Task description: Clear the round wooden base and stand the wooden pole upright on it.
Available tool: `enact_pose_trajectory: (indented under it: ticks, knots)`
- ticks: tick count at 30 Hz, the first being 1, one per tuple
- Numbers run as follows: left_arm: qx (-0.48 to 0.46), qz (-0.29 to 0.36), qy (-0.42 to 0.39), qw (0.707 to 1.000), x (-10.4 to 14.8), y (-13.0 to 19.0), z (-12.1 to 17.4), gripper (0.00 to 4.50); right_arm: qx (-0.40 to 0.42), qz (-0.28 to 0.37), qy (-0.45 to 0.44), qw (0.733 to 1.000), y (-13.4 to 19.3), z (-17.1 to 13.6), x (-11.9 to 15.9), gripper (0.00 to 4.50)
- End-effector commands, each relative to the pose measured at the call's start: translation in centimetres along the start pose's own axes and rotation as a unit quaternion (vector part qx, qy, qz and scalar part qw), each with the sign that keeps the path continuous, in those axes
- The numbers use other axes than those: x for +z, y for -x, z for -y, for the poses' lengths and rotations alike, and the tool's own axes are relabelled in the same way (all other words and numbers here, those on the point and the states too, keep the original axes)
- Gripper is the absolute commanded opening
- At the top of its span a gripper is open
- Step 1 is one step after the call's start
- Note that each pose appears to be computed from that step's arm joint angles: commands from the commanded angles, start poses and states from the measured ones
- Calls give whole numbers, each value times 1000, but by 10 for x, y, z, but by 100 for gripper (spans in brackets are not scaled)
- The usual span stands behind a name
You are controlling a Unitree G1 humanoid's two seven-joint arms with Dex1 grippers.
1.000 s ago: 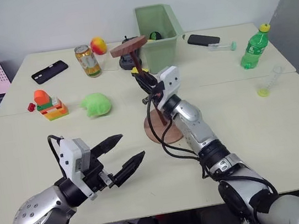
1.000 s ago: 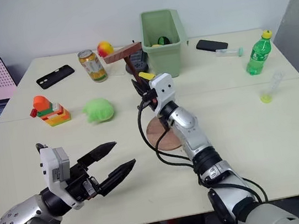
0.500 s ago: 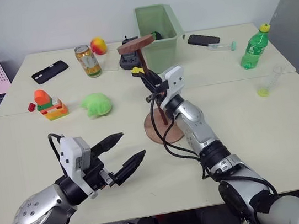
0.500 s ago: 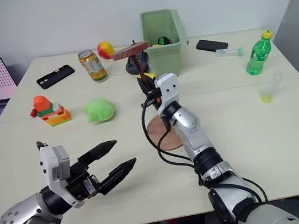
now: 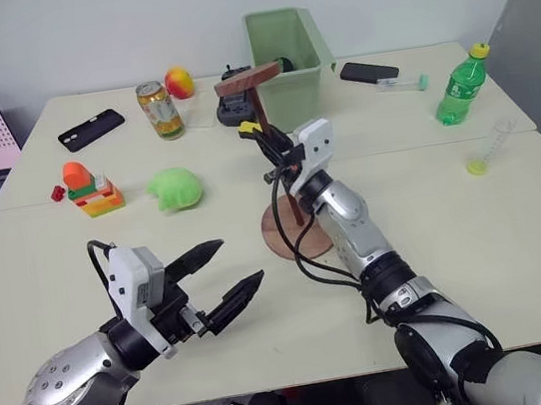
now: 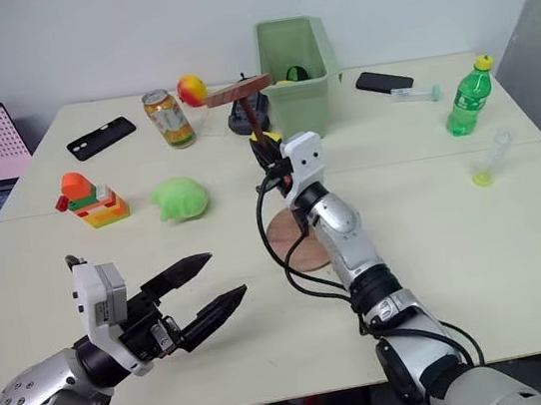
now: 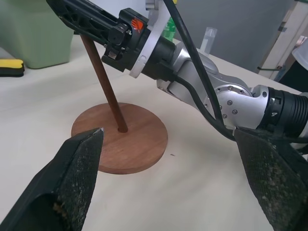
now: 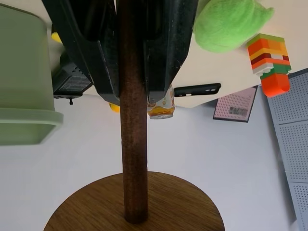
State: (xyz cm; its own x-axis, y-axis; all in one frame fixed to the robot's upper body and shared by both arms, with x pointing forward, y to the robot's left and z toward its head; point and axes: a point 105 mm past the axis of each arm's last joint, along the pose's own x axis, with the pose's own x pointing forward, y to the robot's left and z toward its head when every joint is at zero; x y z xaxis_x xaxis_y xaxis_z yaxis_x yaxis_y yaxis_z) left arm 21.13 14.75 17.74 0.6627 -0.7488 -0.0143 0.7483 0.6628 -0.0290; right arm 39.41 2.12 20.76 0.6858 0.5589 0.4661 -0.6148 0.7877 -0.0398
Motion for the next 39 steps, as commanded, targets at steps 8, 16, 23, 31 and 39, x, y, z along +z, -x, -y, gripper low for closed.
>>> enact_pose_trajectory:
  ticks: [8, 16, 23, 31, 39]
  knots:
    - [-11, 9, -3, 1000, 6, -1, 5, 450, 6, 34, -15, 999, -17, -18, 15, 27]
    - [-11, 9, -4, 1000, 7, -1, 5, 450, 9, 23, -6, 1000, -7, -16, 6, 27]
    - [-13, 10, -2, 1000, 6, -2, 5, 450, 6, -3, -3, 1000, 15, -9, -3, 27]
    - [-20, 12, -1, 1000, 6, -5, 3, 450, -2, -48, -4, 999, 45, 4, -8, 27]
    - [-26, 12, -2, 1000, 7, -7, 1, 450, -16, -65, 4, 998, 63, 13, -4, 27]
